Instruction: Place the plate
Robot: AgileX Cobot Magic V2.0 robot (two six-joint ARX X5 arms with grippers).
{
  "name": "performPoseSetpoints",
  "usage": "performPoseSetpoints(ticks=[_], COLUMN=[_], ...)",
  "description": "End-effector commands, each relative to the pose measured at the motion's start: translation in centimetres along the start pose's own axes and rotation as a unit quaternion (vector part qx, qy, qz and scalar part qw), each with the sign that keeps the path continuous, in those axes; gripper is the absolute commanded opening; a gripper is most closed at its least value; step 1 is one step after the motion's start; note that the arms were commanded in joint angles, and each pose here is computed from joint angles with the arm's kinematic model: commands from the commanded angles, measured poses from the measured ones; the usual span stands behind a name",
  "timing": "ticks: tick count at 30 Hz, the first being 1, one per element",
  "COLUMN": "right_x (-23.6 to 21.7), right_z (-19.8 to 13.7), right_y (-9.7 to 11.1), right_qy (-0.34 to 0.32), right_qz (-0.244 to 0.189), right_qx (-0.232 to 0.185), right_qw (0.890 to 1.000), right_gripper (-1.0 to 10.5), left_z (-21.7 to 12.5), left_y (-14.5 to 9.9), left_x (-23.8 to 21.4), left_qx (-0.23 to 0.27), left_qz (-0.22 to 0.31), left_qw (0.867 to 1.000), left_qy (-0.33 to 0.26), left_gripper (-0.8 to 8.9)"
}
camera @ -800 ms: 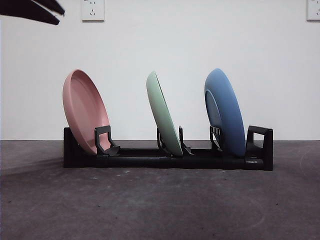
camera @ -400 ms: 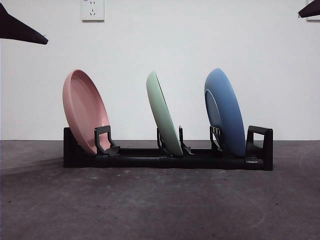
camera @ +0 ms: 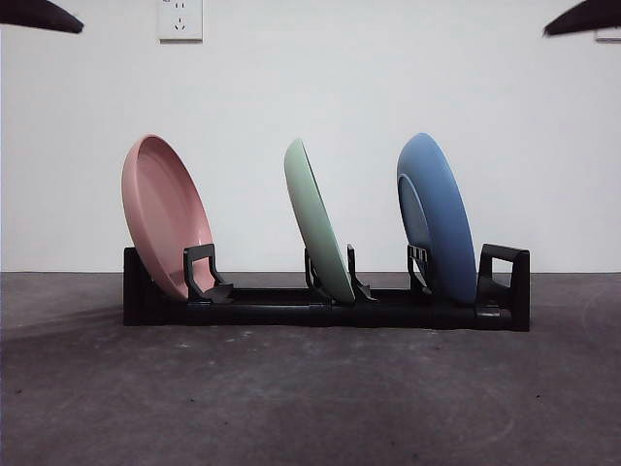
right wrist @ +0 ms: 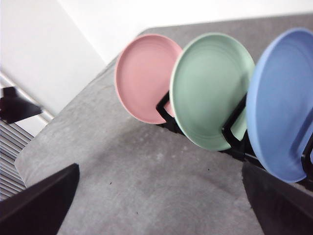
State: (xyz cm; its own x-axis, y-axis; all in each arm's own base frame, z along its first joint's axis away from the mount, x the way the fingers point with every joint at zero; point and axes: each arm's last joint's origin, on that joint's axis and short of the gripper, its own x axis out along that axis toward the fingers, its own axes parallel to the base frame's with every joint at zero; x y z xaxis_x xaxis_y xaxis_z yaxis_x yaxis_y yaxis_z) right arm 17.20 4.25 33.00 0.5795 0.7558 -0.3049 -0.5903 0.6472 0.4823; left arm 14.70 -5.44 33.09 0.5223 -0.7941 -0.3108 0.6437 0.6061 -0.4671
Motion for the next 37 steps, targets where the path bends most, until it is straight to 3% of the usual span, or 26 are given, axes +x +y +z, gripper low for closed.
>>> performPoseSetpoints(ticks=[1,8,15,21,27,33,37], right_x=[1.5,6.3,11.8,14.6,16.0,16.2,16.1], right_z=[1.6,5.7,8.7,9.4,8.6,8.4,8.2], right_y=[-0.8,-3.6,-7.6,-10.2,-11.5,-11.7,-11.8], right_qy=[0.015,0.068,0.095,0.1,0.121,0.125,0.133], right_qz=[0.007,0.036,0.002,-0.025,-0.006,-0.011,-0.018], right_qx=[0.024,0.071,0.095,0.1,0.118,0.124,0.132], right_qw=[1.0,0.995,0.991,0.99,0.986,0.984,0.982], right_gripper=[5.5,5.5,5.5,5.3,4.0,1.4,0.9], left_z=[0.4,-0.1,-0.7,-1.4,-1.7,-1.9,-1.9], left_y=[-0.7,-1.3,-2.1,-3.1,-3.9,-4.2,-4.2], left_x=[-0.6,-1.4,-2.5,-3.8,-4.8,-5.2,-5.2], left_qx=[0.013,0.012,0.014,0.022,0.037,0.045,0.044], left_qz=[-0.007,-0.007,-0.007,-0.009,-0.013,-0.015,-0.015], left_qw=[1.0,1.0,1.0,0.999,0.998,0.998,0.998], left_qy=[-0.009,-0.009,-0.012,-0.021,-0.038,-0.046,-0.046], left_gripper=[5.62,5.62,5.62,5.62,5.62,5.62,5.62])
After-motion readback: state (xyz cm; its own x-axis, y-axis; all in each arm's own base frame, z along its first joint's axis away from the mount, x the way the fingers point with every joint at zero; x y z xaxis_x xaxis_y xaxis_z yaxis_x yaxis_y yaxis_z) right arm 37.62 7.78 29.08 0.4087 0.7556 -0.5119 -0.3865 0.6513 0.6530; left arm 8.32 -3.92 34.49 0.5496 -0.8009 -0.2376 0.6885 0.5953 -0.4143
